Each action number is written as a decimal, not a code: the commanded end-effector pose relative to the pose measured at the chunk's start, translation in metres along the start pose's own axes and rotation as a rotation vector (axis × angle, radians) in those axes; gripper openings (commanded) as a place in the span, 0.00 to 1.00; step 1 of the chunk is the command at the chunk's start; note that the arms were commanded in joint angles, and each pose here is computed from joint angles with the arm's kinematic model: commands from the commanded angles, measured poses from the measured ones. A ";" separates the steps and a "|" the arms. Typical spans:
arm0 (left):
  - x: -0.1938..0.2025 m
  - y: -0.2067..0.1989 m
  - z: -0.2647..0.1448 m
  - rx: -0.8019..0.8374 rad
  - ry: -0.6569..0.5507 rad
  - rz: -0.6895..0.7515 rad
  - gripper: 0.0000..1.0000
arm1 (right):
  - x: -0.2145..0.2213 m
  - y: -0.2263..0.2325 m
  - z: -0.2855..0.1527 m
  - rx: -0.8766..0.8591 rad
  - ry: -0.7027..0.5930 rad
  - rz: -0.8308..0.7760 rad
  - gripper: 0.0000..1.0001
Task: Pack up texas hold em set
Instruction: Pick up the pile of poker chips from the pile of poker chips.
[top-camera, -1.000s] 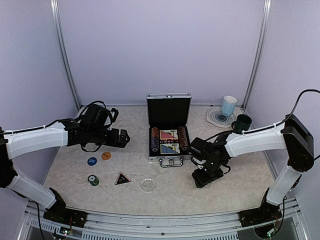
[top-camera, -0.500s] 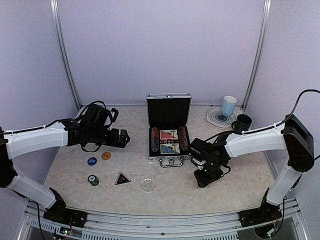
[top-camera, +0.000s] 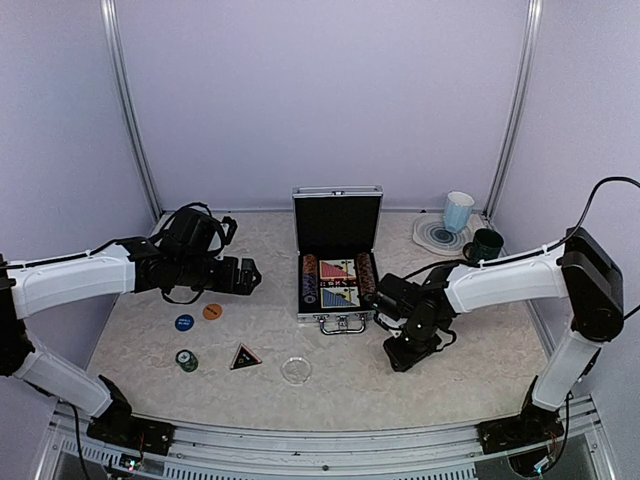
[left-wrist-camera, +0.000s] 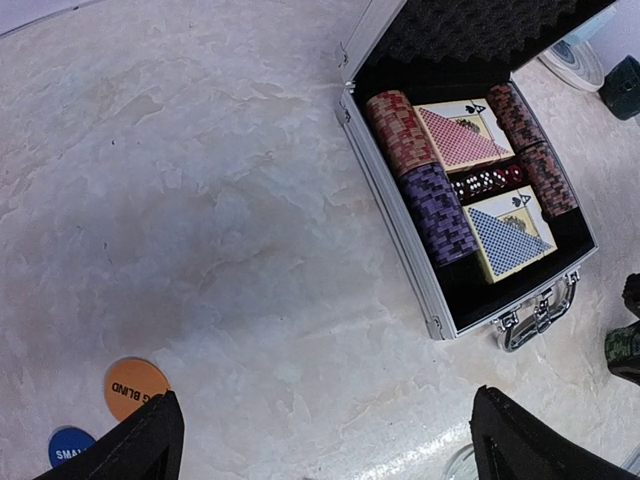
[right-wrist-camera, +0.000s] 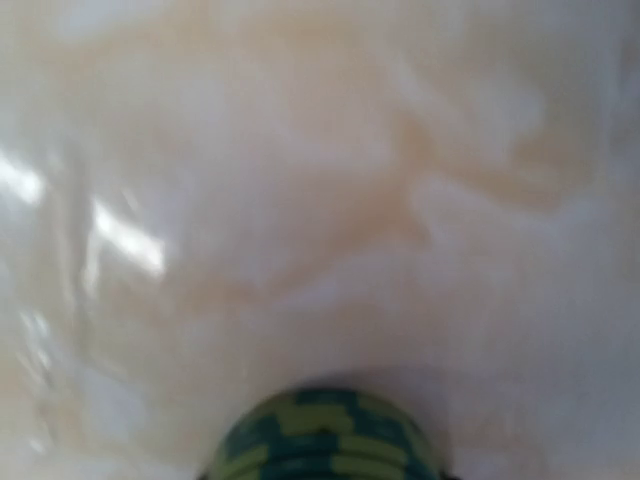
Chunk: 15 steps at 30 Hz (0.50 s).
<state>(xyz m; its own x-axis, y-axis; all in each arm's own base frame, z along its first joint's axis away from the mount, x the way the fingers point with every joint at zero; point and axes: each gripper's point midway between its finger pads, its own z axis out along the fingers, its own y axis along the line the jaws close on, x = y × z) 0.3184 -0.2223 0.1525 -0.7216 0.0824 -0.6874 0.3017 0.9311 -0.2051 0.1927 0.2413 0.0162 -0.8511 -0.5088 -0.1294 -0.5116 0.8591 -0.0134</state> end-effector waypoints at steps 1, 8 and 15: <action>-0.010 -0.014 -0.008 0.055 -0.034 -0.044 0.99 | -0.024 0.007 0.003 0.015 -0.064 -0.062 0.00; 0.002 -0.038 -0.003 0.119 -0.027 -0.086 0.99 | -0.047 0.018 -0.015 -0.022 -0.128 -0.122 0.00; 0.006 -0.067 0.006 0.233 -0.013 -0.138 0.99 | -0.059 0.024 -0.030 -0.035 -0.152 -0.172 0.00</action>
<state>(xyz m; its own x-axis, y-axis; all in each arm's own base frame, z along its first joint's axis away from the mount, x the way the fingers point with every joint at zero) 0.2982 -0.2657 0.1559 -0.7484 -0.0024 -0.6632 0.3225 0.8725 -0.3671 0.2244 0.2803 0.0410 -0.7638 -0.5966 -0.2464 -0.6136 0.7896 -0.0099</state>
